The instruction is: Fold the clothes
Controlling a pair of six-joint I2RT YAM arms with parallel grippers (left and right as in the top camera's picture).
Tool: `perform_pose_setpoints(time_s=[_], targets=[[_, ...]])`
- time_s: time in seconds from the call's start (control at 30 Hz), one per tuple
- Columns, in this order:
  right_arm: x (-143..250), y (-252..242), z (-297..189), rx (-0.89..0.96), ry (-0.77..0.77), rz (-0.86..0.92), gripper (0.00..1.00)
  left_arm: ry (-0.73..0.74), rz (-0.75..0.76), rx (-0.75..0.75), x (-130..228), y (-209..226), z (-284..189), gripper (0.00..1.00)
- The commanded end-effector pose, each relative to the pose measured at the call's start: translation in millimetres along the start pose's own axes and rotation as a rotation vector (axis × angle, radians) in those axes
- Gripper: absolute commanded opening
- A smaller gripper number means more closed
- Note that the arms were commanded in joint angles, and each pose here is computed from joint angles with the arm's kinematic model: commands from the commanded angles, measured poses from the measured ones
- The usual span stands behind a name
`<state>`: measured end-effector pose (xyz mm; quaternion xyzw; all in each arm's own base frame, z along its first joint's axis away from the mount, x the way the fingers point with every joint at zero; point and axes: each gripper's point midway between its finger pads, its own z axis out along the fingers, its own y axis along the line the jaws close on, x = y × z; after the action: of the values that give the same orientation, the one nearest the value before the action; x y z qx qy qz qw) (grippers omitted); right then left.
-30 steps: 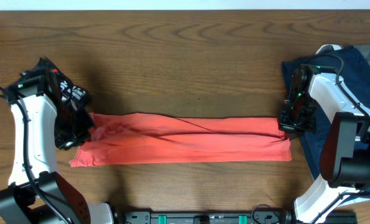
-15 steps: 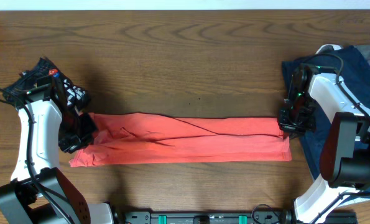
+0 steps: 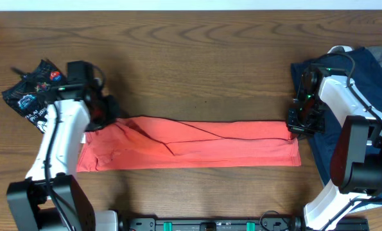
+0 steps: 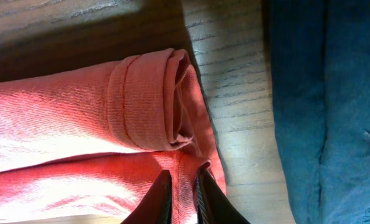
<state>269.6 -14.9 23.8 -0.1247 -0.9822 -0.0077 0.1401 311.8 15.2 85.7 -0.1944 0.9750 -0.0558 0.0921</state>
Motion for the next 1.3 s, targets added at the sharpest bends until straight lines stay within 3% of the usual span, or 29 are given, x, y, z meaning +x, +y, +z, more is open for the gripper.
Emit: perform_pose_setpoints(time_s=[0.0, 0.23, 0.4, 0.53, 0.6, 0.63, 0.73, 0.9, 1.1, 1.27], targets=[[1, 4, -6, -0.006, -0.020, -0.014, 0.14, 0.035, 0.044, -0.045, 11, -4, 11, 0.08], [2, 3, -6, -0.005, -0.017, -0.014, 0.14, 0.106, 0.080, -0.098, 26, -4, 23, 0.08], [2, 3, -6, -0.004, -0.016, -0.018, 0.14, 0.077, 0.083, -0.298, 22, 31, 17, 0.06], [2, 3, -6, -0.004, -0.015, -0.018, 0.14, 0.062, -0.052, -0.451, 27, 59, 6, 0.06], [3, 3, -6, -0.004, -0.014, -0.018, 0.14, 0.081, -0.090, -0.464, 33, 63, 5, 0.17], [3, 3, -6, -0.004, -0.013, -0.018, 0.15, 0.089, -0.091, -0.468, 35, 64, 5, 0.33], [3, 3, -6, -0.004, -0.014, -0.025, 0.15, 0.126, -0.086, -0.485, 44, 67, 3, 0.50], [3, 3, -6, -0.004, -0.013, -0.025, 0.15, 0.120, -0.088, -0.482, 41, 66, -6, 0.54], [3, 3, -6, -0.004, -0.012, -0.025, 0.16, -0.029, -0.108, -0.406, 12, 50, -38, 0.50], [3, 3, -6, -0.004, -0.012, -0.024, 0.16, 0.010, -0.098, -0.170, 19, 10, -39, 0.57]])
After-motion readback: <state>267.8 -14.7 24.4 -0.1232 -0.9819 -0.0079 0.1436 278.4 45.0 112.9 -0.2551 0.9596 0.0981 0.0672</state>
